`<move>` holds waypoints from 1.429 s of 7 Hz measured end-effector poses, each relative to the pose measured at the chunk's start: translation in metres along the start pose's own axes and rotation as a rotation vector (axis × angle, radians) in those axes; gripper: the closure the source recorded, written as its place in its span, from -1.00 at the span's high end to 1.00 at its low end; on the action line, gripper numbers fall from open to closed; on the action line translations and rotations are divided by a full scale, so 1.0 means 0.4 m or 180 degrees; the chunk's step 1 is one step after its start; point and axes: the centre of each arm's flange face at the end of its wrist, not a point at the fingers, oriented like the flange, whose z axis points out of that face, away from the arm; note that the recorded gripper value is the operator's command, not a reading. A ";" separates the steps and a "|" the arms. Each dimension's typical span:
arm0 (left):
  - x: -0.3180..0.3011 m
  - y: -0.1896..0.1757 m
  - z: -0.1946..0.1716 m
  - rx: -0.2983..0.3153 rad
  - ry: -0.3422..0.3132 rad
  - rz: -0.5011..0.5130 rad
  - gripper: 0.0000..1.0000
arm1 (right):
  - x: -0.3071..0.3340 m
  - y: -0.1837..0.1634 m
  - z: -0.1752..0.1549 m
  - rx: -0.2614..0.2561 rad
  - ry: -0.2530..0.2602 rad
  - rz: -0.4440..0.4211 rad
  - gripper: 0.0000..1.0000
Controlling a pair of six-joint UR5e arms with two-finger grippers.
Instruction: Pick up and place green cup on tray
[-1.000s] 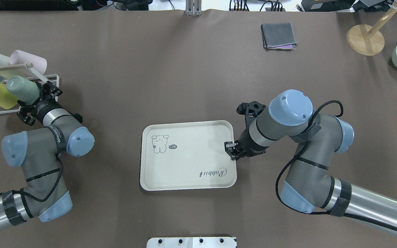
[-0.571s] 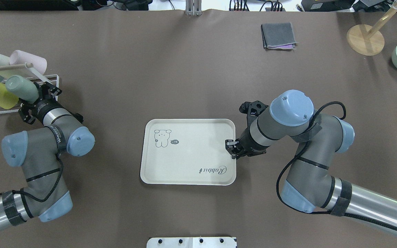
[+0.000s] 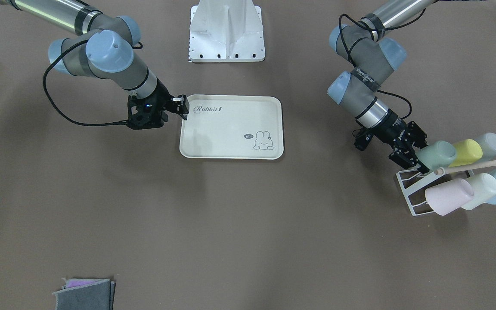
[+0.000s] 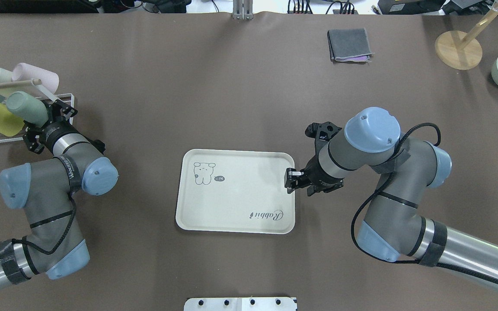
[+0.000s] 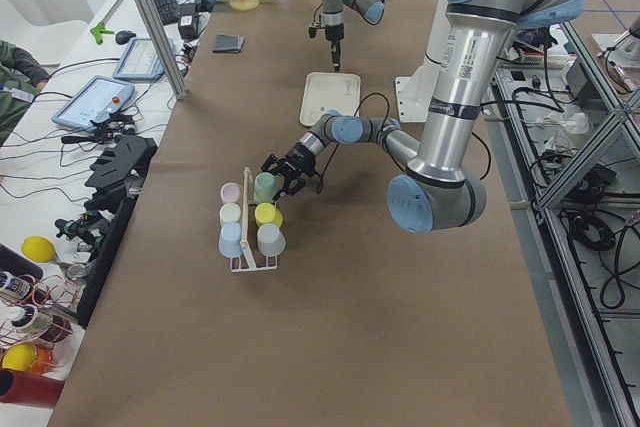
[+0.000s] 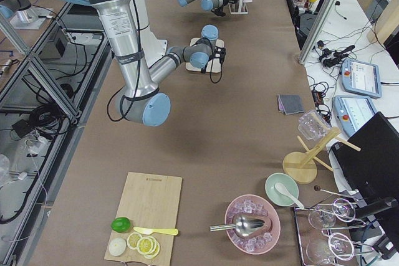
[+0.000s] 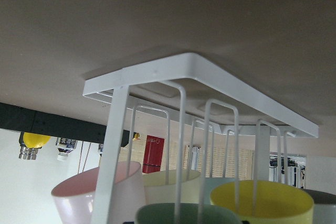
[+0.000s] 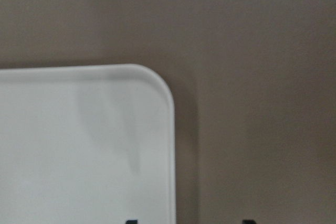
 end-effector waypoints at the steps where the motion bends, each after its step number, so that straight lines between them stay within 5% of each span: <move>1: -0.003 0.009 -0.002 -0.0001 -0.0011 -0.0017 0.17 | 0.076 -0.052 -0.074 0.0039 0.0120 -0.0090 1.00; 4: 0.020 0.082 -0.014 0.0020 -0.0069 -0.0029 0.17 | 0.476 -0.221 -0.382 0.0089 0.0914 -0.0332 1.00; 5: 0.025 0.120 -0.018 0.0030 -0.0086 -0.0021 0.16 | 0.646 -0.248 -0.469 0.0044 0.1031 -0.0310 1.00; 8: -0.014 0.284 -0.069 0.0140 -0.0203 -0.0122 0.16 | 1.164 -0.225 -0.650 -0.0051 0.0963 -0.0121 1.00; 10: -0.082 0.382 -0.115 0.0458 -0.0154 -0.0382 0.16 | 1.345 -0.212 -0.698 -0.0074 0.0916 -0.0190 1.00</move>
